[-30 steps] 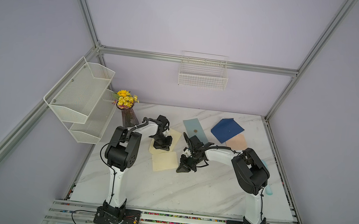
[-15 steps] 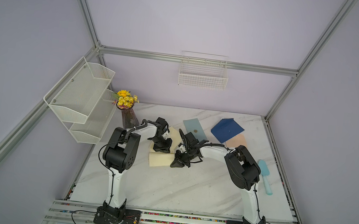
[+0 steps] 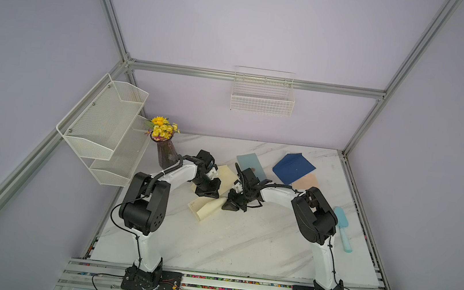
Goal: Fold the letter paper in half and place it into the envelope
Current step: Fold the letter paper at the center of the board.
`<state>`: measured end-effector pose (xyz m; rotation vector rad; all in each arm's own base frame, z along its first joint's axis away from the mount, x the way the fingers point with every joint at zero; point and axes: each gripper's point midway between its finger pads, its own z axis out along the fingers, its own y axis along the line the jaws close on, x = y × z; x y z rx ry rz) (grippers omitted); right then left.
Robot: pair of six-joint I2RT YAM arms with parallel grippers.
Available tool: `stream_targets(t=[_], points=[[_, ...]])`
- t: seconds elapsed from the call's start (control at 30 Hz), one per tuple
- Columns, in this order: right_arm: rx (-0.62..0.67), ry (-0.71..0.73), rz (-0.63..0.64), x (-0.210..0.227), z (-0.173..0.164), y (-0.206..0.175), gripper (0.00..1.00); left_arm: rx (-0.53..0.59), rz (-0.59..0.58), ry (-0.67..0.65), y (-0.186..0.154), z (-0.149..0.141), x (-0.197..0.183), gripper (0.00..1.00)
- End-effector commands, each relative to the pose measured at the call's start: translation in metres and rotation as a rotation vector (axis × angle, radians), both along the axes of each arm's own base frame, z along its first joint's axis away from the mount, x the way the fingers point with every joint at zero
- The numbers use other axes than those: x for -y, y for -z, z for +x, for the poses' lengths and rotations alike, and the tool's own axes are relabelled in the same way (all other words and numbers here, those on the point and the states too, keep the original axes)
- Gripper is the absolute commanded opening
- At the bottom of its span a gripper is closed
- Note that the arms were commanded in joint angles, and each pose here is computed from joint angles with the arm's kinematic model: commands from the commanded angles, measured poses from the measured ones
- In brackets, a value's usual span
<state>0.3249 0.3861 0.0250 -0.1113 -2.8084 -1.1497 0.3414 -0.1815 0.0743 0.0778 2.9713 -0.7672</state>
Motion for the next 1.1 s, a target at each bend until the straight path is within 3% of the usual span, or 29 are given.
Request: stream_targets(t=[0.0,0.47,0.57,0.63,0.7,0.9,1.07], points=[[-0.018,0.066,-0.094,0.016,0.004,0.029,0.00,0.011,-0.047,0.020,-0.013,-0.011,0.003,0.00],[-0.004,0.080,-0.084,0.032,-0.013,0.005,0.03,-0.039,-0.081,0.022,0.005,-0.051,0.002,0.00],[-0.006,0.073,-0.050,0.033,-0.021,-0.011,0.27,-0.034,-0.081,0.021,0.005,-0.054,0.002,0.00],[-0.005,0.070,-0.025,0.033,-0.025,-0.023,0.53,-0.032,-0.078,0.025,0.006,-0.056,0.002,0.00],[-0.011,0.071,0.005,0.032,-0.030,-0.035,0.67,-0.037,-0.075,0.026,0.008,-0.058,0.002,0.00],[-0.023,0.089,0.098,0.030,-0.040,-0.063,0.85,-0.048,-0.079,0.021,0.016,-0.059,0.003,0.00],[-0.032,0.124,0.160,0.025,-0.040,-0.072,0.89,-0.061,-0.094,0.009,0.023,-0.059,0.005,0.00]])
